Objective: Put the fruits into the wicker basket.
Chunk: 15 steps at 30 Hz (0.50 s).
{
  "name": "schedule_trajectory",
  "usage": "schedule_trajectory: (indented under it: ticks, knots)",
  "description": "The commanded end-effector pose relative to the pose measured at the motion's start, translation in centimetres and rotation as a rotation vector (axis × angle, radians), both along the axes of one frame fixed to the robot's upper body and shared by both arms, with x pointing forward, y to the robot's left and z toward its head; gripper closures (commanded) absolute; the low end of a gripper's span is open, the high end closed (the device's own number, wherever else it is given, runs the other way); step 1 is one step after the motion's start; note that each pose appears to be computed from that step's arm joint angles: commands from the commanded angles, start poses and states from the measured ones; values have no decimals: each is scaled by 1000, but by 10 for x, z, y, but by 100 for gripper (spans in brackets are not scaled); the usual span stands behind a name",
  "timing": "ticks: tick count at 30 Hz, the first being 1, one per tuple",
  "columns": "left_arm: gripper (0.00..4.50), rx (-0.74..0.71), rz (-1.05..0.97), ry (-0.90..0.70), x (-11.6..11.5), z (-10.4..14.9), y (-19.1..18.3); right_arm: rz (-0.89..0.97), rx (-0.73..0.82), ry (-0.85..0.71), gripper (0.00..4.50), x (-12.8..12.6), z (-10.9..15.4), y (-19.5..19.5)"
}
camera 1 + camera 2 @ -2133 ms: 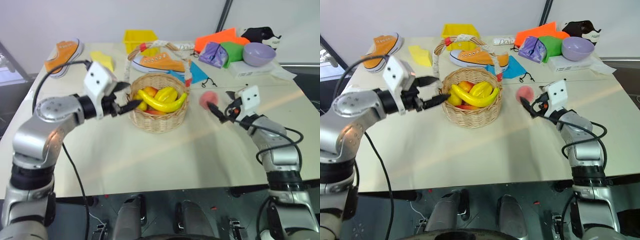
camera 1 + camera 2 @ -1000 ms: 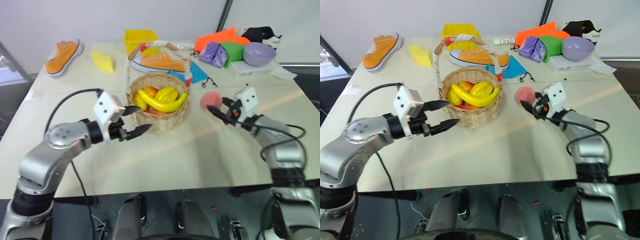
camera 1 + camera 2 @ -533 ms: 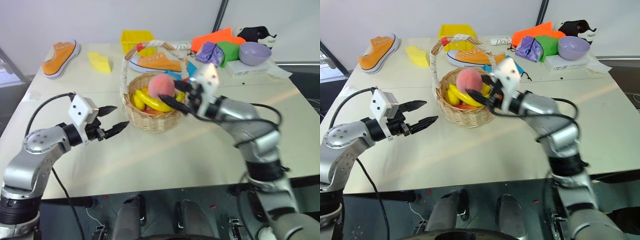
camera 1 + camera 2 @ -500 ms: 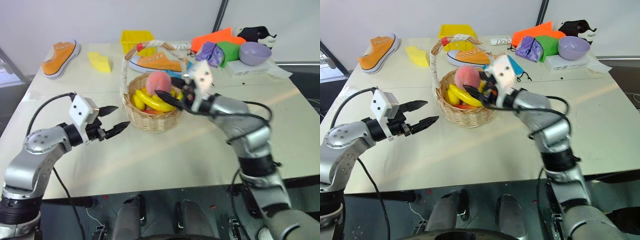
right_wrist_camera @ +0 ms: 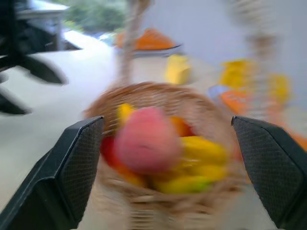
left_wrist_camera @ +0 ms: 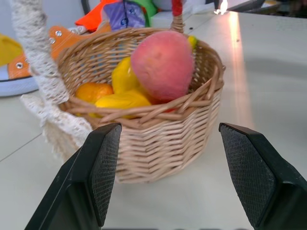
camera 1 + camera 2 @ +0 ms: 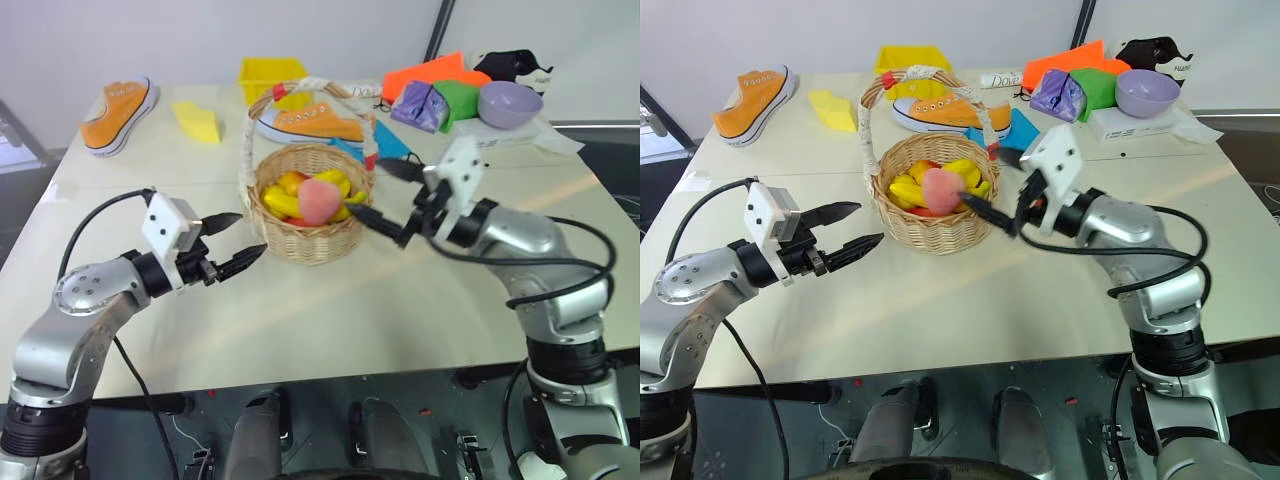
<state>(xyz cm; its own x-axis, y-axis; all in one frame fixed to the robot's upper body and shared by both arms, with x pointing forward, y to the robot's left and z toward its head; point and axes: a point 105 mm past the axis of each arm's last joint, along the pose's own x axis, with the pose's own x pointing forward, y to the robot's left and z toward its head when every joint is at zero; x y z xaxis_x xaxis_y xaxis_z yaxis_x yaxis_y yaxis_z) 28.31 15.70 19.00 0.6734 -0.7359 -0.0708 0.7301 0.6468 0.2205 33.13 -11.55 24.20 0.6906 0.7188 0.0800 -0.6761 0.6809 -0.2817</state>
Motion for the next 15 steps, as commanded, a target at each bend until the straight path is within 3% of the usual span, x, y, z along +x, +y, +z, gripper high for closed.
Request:
schedule_trajectory:
  ticks: [1, 5, 8, 15]
  knots:
    - [102, -2, -26, -45, -1, 9, -7, -145, 30, -24, 8, 24, 5, -9]
    - [102, 6, -45, -39, 0, 7, -12, -155, 162, 19, 8, 49, 2, 8]
    - [102, 8, -44, -48, 1, 7, -13, -188, 177, 21, 89, 63, -2, 11]
    - [102, -1, -41, -54, 0, 7, -16, -224, 197, -46, 440, 59, 15, -3]
